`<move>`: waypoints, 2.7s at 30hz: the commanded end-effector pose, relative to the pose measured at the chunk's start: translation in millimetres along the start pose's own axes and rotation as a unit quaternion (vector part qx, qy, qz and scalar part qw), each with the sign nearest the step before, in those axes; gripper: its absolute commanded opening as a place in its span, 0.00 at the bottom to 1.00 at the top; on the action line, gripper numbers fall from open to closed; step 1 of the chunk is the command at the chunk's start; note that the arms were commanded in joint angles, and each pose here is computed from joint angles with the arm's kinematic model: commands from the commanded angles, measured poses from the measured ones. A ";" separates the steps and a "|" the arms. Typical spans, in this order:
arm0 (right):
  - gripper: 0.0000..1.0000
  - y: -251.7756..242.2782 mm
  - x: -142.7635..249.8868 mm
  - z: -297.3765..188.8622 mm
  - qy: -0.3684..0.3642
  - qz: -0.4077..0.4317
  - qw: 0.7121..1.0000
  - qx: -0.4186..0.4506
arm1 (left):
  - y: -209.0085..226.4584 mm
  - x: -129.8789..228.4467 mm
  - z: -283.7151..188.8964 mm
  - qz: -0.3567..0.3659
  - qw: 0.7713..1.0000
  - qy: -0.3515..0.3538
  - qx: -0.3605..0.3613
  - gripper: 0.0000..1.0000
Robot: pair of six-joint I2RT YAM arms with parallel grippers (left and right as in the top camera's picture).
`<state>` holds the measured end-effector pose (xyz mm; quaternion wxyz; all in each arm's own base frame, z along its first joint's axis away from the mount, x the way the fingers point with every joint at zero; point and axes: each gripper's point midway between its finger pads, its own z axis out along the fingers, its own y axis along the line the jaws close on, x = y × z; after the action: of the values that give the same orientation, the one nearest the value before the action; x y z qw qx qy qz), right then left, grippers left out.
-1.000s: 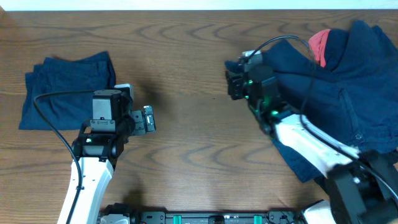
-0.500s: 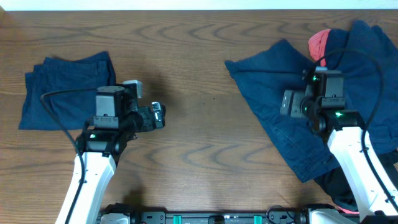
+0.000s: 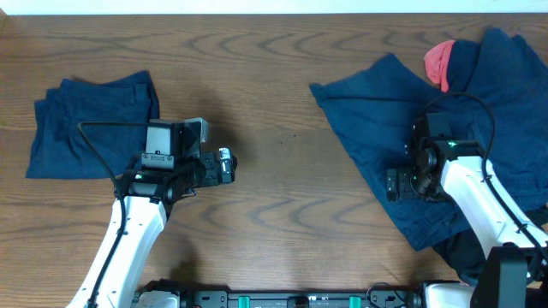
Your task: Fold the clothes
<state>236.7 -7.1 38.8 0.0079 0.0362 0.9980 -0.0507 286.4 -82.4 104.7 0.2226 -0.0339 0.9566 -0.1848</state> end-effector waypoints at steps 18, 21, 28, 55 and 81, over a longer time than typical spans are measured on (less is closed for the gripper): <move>0.47 11.5 24.4 46.8 0.094 -0.078 0.990 0.074 | -2.8 4.2 -2.4 -0.007 1.000 0.013 0.004 0.98; 0.01 10.8 25.7 45.3 0.096 -0.072 0.990 0.076 | -2.8 4.3 -2.4 -0.007 1.000 0.014 0.004 0.98; 0.01 11.9 1.6 -5.2 0.032 -0.070 0.995 0.062 | -2.2 4.0 -2.4 -0.007 1.000 0.013 0.002 0.98; 0.04 207.1 18.7 -51.0 -0.024 -0.348 0.928 -0.131 | -1.0 3.9 -2.4 -0.007 1.000 0.012 -0.002 0.98; 0.46 271.6 -61.1 -61.9 -0.163 -0.254 0.939 -0.167 | -1.3 9.6 -2.6 -0.010 1.000 0.024 0.000 0.98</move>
<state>293.3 279.7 37.7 0.1141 -0.2529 0.9525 0.1256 275.7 -76.4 97.0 0.1977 -0.0468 0.9646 -0.1681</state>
